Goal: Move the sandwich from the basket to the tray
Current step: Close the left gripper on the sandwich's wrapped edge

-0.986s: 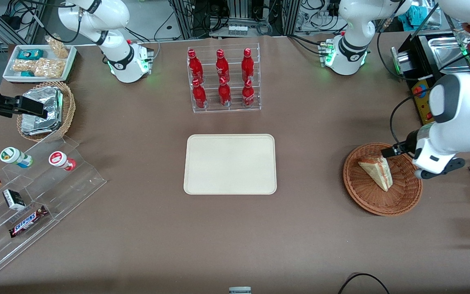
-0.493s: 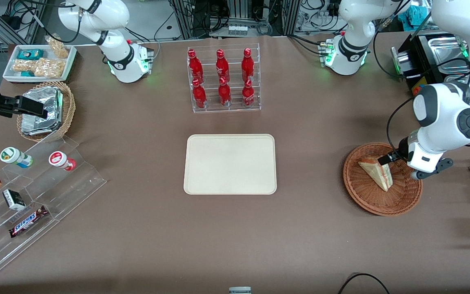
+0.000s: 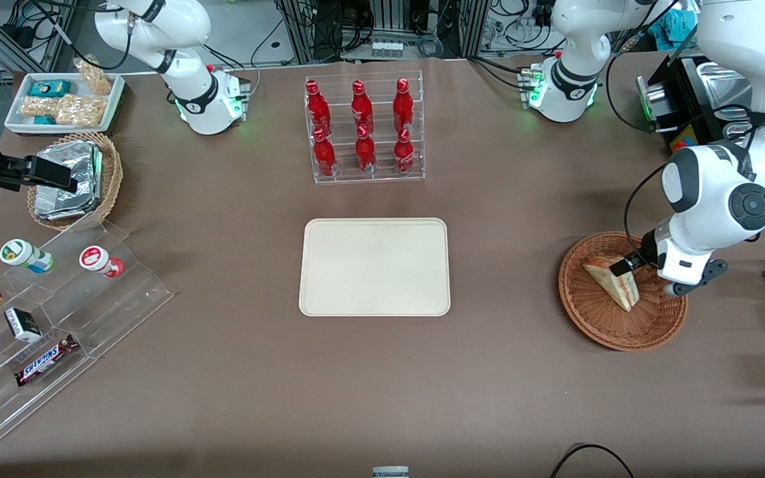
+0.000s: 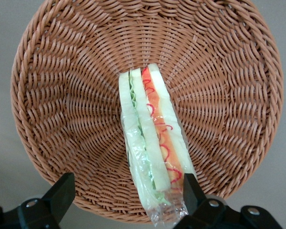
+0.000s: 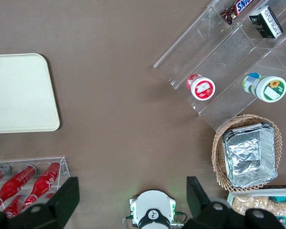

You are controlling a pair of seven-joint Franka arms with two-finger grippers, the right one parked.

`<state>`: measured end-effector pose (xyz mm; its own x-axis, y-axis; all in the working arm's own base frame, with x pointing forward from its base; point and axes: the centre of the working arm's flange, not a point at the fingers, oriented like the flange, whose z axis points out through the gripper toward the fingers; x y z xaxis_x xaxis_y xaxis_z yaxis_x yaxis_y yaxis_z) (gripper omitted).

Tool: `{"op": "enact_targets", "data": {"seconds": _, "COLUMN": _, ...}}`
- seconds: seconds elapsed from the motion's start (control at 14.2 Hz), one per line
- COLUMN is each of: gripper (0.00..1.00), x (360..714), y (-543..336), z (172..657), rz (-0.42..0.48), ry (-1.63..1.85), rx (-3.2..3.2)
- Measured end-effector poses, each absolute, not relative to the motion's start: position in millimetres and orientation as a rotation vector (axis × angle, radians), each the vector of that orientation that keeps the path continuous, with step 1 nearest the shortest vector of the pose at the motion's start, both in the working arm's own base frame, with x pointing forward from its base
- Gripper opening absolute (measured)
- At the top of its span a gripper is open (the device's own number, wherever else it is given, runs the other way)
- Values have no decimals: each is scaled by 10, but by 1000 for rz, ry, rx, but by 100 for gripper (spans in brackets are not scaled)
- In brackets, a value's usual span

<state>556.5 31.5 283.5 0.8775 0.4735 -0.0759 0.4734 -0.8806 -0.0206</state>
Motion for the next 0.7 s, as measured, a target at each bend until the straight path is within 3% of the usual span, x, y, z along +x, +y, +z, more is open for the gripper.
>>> {"op": "enact_targets", "data": {"seconds": 0.42, "gripper": 100, "x": 5631, "y": 272, "z": 2929, "rz": 91, "ry": -871, "rx": -3019}}
{"op": "enact_targets", "data": {"seconds": 0.7, "gripper": 100, "x": 5598, "y": 193, "z": 2804, "rz": 130, "ry": -883, "rx": -3008}}
